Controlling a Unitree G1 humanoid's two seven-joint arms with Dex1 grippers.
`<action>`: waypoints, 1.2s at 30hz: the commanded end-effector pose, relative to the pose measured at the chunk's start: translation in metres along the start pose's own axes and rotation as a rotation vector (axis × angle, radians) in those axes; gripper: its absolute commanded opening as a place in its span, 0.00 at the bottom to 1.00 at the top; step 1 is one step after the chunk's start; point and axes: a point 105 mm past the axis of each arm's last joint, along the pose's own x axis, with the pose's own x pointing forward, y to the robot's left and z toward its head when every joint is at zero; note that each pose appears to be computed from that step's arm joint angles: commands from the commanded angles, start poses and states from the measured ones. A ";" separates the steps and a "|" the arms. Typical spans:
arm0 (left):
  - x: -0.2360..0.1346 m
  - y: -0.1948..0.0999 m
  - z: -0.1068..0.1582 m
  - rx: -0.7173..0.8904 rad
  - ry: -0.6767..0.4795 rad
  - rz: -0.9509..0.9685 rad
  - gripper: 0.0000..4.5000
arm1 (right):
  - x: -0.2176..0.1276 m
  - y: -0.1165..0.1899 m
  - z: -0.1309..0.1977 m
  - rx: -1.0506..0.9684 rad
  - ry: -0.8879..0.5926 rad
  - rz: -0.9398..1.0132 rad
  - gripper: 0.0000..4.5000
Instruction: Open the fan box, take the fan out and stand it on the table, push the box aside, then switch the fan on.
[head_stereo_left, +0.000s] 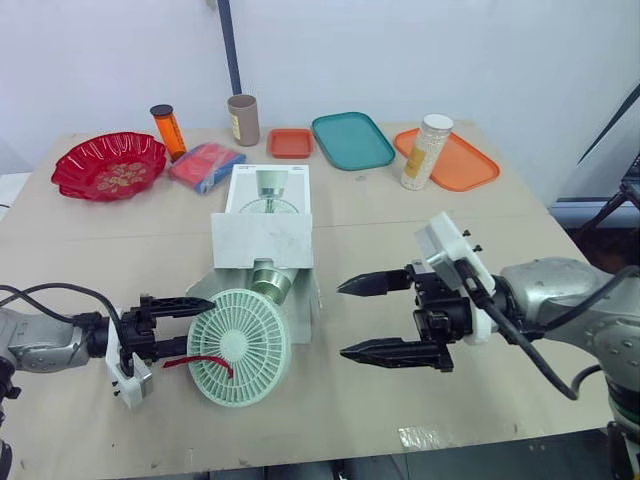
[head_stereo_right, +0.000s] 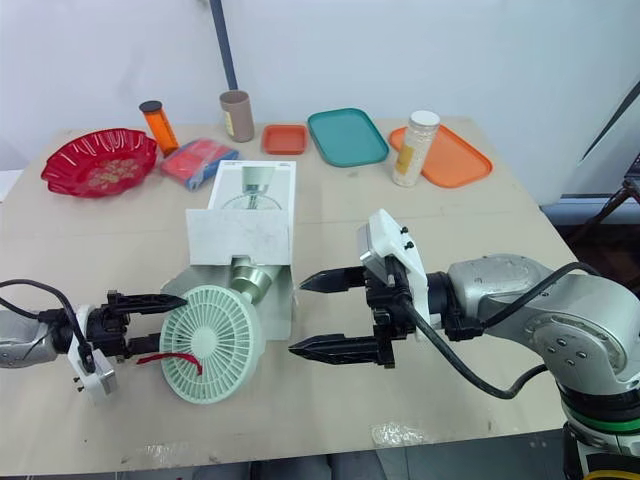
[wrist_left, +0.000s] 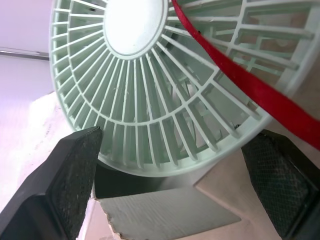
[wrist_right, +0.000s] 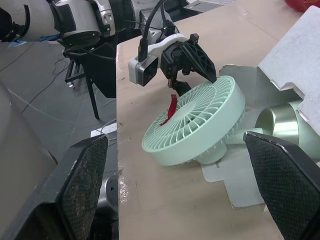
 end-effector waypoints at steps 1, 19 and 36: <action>-0.002 0.015 0.005 0.035 -0.023 0.047 1.00 | -0.001 0.003 0.006 -0.050 -0.015 0.008 0.98; 0.017 0.028 0.007 0.103 -0.092 0.057 1.00 | 0.000 -0.003 0.005 -0.076 -0.018 -0.018 0.98; 0.031 0.020 0.013 0.144 -0.174 -0.024 1.00 | 0.002 -0.005 0.002 -0.099 -0.013 -0.035 0.98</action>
